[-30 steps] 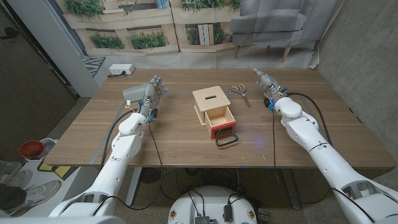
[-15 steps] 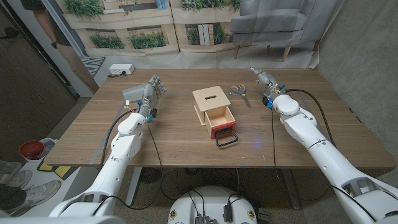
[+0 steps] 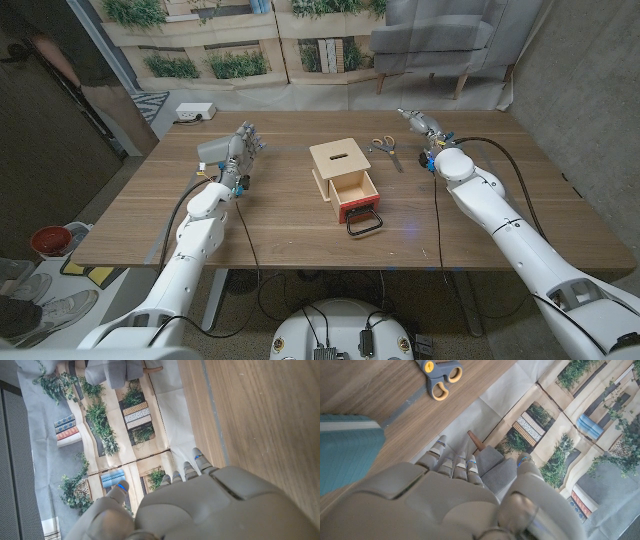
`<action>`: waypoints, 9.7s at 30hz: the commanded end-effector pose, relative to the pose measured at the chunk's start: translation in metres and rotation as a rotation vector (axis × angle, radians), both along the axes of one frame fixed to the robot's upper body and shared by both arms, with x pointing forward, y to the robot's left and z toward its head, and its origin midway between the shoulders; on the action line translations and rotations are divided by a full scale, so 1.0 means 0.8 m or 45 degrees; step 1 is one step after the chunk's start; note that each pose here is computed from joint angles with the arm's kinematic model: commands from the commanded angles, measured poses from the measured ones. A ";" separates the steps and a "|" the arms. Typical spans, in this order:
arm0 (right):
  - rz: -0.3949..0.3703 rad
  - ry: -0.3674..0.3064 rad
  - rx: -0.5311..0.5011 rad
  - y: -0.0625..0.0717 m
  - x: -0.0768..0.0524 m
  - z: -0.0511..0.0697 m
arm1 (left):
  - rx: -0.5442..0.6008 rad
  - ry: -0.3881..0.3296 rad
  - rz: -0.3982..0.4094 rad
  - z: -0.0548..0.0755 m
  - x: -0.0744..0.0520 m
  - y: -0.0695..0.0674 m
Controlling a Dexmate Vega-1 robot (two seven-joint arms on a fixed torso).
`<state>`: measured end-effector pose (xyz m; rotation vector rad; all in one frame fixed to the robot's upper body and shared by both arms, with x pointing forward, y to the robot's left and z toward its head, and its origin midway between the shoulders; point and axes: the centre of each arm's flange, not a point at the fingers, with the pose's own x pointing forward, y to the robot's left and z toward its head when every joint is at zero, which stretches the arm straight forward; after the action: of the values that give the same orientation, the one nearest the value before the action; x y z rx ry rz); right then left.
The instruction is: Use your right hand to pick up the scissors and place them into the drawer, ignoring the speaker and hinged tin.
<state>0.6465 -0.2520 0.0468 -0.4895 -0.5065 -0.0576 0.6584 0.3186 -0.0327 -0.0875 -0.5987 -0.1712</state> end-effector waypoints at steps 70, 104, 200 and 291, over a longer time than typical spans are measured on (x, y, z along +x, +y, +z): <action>-0.523 0.183 -0.522 0.054 0.018 0.014 | -0.033 0.016 0.017 -0.010 -0.002 0.017; -0.655 0.276 -0.681 0.072 0.037 0.010 | -0.038 0.026 0.020 -0.010 0.005 0.021; -0.941 0.366 -0.889 0.101 0.095 -0.017 | -0.057 0.042 0.037 -0.004 0.021 0.031; -0.961 0.231 -0.824 0.084 0.096 -0.022 | -0.047 0.020 0.028 0.010 0.029 0.082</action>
<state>0.7288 -0.1837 0.0264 -1.3259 -0.0617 -0.5407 0.6804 0.3795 -0.0270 -0.1231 -0.5821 -0.1339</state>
